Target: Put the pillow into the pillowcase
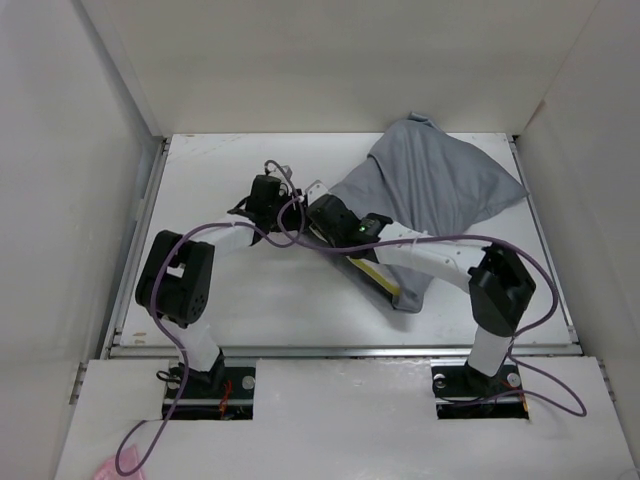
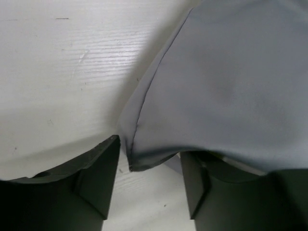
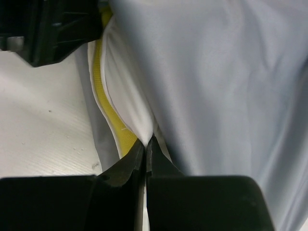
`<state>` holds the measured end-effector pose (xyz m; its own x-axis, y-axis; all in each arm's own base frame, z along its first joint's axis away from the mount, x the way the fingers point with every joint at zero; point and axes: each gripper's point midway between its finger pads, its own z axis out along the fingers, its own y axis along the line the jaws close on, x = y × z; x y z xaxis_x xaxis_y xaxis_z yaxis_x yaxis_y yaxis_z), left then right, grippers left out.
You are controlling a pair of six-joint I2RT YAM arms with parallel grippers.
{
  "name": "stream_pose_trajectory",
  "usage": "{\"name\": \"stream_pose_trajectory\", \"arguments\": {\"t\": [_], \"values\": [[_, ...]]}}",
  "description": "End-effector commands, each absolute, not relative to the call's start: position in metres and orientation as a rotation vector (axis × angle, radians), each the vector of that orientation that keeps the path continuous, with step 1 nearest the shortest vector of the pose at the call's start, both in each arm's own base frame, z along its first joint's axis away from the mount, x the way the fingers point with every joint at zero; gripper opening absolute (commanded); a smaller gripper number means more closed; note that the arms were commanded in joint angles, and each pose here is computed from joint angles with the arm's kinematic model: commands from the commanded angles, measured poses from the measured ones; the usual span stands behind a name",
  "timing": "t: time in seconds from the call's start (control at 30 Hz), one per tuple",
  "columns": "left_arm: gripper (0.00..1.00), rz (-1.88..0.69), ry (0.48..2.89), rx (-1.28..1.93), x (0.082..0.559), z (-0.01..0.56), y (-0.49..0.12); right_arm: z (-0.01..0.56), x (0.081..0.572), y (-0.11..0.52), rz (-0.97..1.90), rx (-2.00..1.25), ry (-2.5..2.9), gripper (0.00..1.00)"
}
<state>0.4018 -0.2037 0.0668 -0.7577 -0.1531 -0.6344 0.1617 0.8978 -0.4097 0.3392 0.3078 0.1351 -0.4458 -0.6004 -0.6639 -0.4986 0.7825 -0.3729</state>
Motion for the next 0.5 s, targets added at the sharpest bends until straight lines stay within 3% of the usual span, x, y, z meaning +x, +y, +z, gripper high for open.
{"name": "stream_pose_trajectory", "arguments": {"t": [0.0,0.07,0.27,0.33,0.37,0.47], "values": [[0.53,-0.457,2.304,0.021,0.404,0.072,-0.178,0.223,0.336,0.310,-0.025,-0.712,2.000,0.00],[0.58,-0.447,2.303,0.017,0.404,0.072,-0.176,0.226,0.333,0.309,-0.014,-0.716,1.999,0.00],[0.55,-0.477,2.333,0.094,0.409,0.062,-0.193,0.233,0.327,0.306,0.013,-0.711,2.010,0.00],[0.46,-0.504,2.317,0.116,0.416,0.068,-0.204,0.237,0.328,0.307,0.018,-0.706,2.004,0.00],[0.27,-0.510,2.317,0.130,0.416,0.067,-0.211,0.237,0.328,0.306,0.015,-0.691,2.006,0.00],[0.08,-0.489,2.353,0.125,0.421,0.061,-0.211,0.247,0.334,0.295,-0.032,-0.656,2.006,0.00]]}}
